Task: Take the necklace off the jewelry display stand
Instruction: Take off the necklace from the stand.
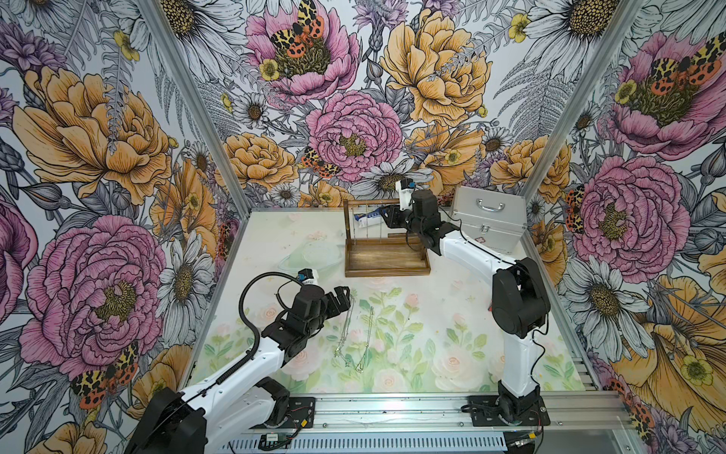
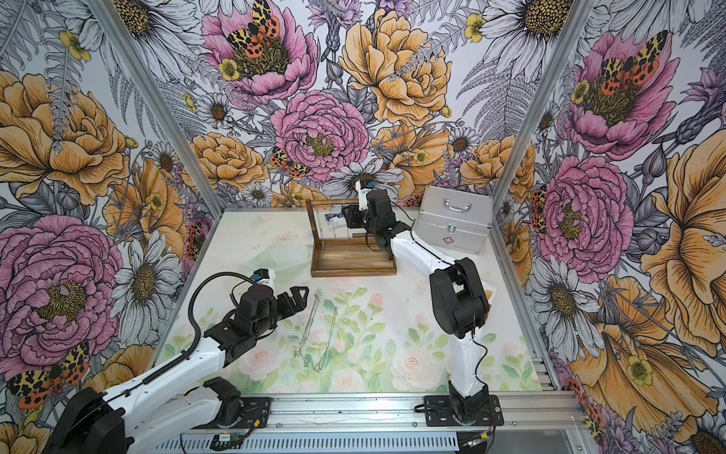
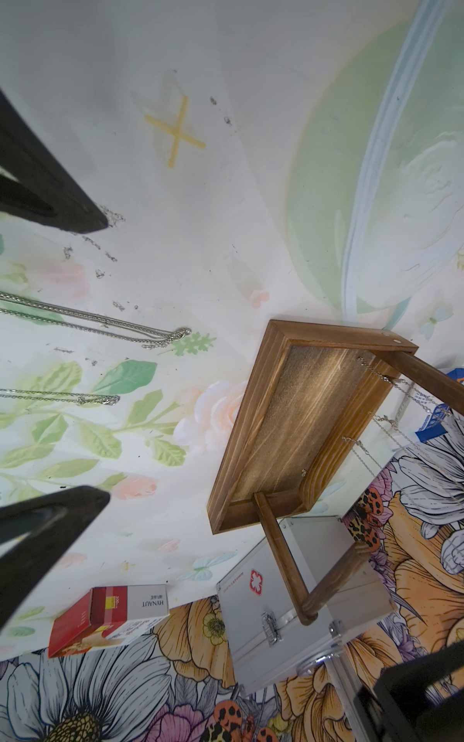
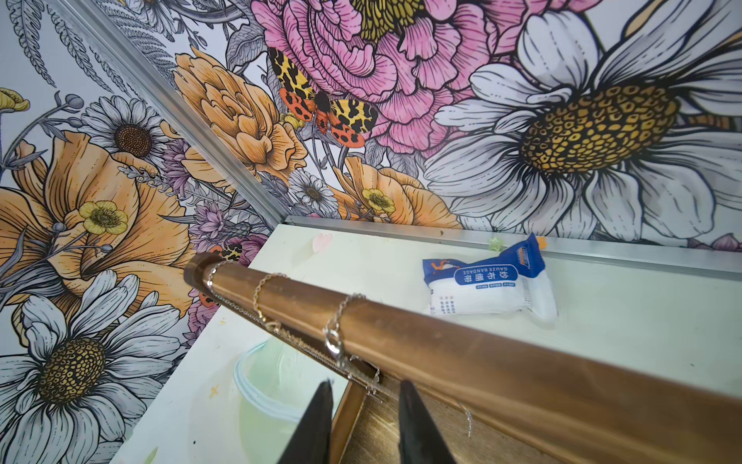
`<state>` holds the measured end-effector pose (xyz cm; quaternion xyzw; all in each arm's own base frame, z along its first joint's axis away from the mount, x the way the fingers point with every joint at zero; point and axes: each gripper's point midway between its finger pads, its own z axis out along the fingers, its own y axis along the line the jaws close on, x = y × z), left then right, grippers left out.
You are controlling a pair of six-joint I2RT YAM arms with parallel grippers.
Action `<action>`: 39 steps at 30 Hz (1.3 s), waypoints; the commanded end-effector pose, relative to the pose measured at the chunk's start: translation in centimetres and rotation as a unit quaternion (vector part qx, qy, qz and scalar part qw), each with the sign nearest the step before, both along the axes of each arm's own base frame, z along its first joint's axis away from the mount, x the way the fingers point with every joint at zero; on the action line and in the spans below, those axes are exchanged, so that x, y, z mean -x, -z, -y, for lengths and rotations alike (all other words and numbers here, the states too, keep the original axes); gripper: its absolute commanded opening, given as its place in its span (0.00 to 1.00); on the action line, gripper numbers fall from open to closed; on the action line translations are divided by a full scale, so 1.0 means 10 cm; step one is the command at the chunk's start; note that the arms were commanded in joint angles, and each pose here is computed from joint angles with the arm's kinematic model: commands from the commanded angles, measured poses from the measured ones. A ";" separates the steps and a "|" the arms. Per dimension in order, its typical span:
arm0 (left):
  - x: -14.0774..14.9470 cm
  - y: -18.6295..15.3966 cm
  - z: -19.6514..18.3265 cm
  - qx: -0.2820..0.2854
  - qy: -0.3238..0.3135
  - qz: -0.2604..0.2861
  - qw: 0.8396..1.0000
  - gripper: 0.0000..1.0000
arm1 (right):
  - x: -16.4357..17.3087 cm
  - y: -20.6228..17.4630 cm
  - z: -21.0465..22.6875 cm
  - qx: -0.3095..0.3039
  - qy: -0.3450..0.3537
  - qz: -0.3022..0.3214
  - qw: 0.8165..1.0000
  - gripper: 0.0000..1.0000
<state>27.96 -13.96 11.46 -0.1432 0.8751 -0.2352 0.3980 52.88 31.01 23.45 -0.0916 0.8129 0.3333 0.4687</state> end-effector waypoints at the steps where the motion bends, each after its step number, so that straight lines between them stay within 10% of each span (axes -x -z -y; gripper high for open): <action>1: -0.02 0.00 0.00 0.010 0.001 0.003 1.000 0.99 | -0.07 -0.08 -0.06 0.007 0.000 0.015 1.000 0.29; 39: -0.03 0.01 0.03 0.012 0.007 0.000 1.000 0.99 | -0.13 -0.20 0.06 0.015 0.024 0.031 0.999 0.00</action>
